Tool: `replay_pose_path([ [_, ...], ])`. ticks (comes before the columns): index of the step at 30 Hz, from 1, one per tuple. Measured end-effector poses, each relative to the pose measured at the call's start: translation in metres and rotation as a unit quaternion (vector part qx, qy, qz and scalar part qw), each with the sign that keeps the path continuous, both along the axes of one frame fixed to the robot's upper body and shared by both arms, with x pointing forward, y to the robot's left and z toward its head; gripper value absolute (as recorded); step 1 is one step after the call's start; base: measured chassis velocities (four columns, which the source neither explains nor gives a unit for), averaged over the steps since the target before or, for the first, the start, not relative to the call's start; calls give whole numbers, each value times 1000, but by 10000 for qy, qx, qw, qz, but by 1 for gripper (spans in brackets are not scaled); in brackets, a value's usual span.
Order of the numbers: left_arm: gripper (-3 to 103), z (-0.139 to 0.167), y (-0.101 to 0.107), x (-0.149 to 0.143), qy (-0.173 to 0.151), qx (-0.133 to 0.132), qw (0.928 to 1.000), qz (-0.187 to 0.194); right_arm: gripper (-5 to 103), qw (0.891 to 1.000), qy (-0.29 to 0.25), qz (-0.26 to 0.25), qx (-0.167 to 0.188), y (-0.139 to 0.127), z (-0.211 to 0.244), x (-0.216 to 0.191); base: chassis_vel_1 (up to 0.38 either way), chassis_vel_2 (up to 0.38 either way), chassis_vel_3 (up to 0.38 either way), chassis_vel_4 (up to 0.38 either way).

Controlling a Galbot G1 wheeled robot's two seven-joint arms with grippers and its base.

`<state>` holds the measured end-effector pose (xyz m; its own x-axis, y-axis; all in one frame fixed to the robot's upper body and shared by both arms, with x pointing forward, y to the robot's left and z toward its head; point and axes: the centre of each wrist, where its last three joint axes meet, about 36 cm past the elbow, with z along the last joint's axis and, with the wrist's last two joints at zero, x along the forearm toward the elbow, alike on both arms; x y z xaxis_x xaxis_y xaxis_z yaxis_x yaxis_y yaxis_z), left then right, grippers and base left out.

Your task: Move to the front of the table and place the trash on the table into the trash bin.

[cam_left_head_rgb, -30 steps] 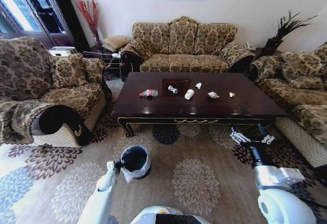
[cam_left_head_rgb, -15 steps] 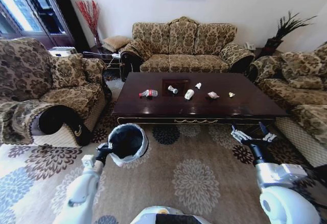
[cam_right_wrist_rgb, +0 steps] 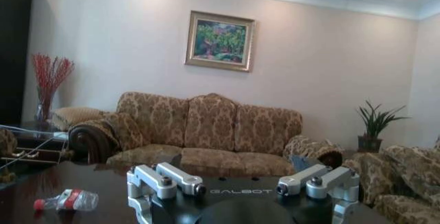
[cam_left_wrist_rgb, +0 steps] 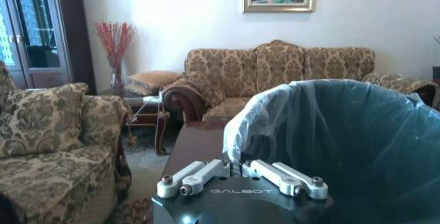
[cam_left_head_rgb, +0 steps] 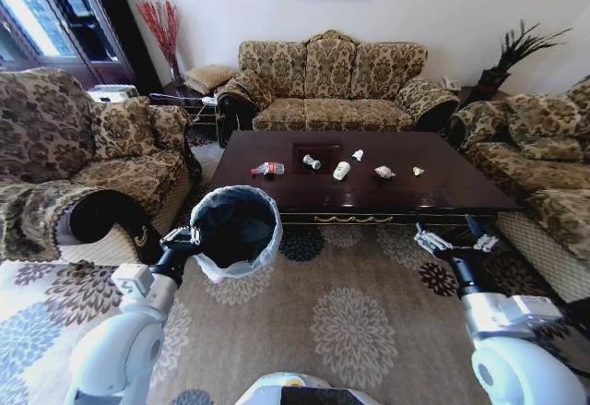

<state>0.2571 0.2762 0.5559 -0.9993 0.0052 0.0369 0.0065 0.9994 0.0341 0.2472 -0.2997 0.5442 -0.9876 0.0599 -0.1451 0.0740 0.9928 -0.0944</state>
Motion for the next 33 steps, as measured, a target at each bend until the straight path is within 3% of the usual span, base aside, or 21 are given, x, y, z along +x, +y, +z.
replay_pose_path([
  [11, 3, -2, -2, 5, -356, -165, 9990, -192, 100, 9996, 246, -99, -2, 7, -6, -9, 0, 0, 0, 0],
  [15, 3, 6, -2, 13, -469, -80, 9985, -287, 100, 9995, 253, -192, -31, 5, -5, -8, 0, 0, 0, 0],
  [33, 3, 1, 2, 9, -330, 18, 9995, -29, 100, 10000, 59, 53, -21, 1, -6, 3, 0, 0, 0, 0],
])
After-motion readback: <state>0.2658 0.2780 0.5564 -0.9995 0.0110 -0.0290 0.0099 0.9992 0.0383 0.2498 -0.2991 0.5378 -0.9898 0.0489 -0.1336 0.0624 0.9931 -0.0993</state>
